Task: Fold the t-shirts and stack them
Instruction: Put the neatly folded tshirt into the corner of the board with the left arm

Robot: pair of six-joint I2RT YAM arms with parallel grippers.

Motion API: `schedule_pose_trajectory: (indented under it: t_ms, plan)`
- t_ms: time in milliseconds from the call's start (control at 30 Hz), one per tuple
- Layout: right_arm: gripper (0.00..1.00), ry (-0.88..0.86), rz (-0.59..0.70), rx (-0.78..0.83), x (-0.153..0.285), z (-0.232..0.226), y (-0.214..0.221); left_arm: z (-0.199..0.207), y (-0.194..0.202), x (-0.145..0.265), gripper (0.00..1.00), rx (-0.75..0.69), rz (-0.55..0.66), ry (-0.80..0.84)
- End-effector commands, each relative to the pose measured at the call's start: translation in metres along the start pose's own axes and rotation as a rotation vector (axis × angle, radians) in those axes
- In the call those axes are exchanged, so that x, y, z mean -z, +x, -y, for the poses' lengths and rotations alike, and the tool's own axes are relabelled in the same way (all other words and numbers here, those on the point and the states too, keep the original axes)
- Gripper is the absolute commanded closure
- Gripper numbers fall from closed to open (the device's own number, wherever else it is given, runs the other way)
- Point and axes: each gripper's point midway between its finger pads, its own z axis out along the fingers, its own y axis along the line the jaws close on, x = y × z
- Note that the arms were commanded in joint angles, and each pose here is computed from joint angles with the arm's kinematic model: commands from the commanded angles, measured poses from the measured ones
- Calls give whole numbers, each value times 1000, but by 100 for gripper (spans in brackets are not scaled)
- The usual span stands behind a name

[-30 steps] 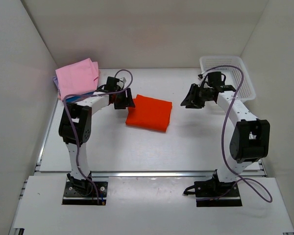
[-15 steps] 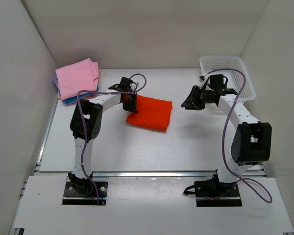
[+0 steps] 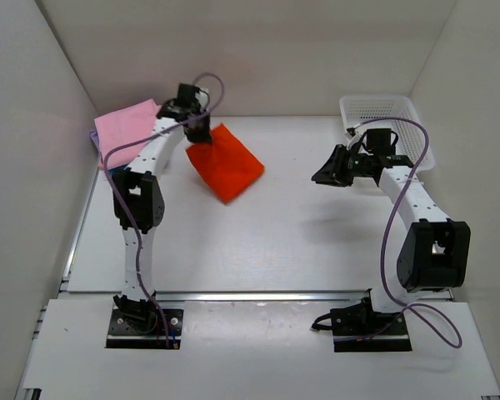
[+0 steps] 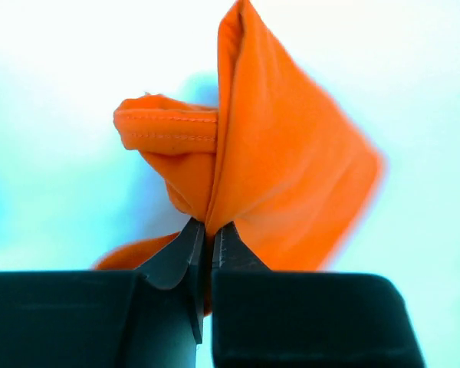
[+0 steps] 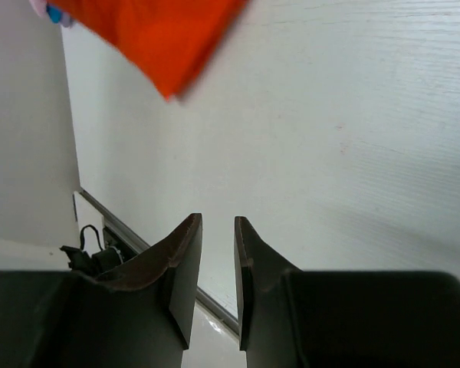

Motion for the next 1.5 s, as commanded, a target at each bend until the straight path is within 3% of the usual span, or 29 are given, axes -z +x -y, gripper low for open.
schedule_pose_trajectory:
  t_ms: [0,133,267,367,500,700,933,1200,1467]
  plan:
    - [79,-96,31,46,10,-30,-5,-44,-86,59,100,22,217,-35]
    - [79,-99,24,58,10,-40,-3,-77,-138,98,100,54,381,-21]
    - [80,-103,21,41,8,-38,1,-102,-154,121,100,58,480,-67]
    - [80,-96,7,31,4,-33,6,-136,-168,135,100,110,516,-87]
    - [80,-93,-2,20,-2,-30,9,-168,-157,138,100,170,509,-67]
    - [80,-107,-28,10,-10,-37,17,-149,-175,146,100,152,565,-20]
    - [80,-108,-37,-12,-8,-34,29,-181,-163,161,100,196,554,-37]
    - [80,-102,-67,-18,-14,-34,41,-174,-175,199,100,196,618,42]
    - [81,-95,-130,-25,-25,-35,57,-204,-167,212,100,231,623,77]
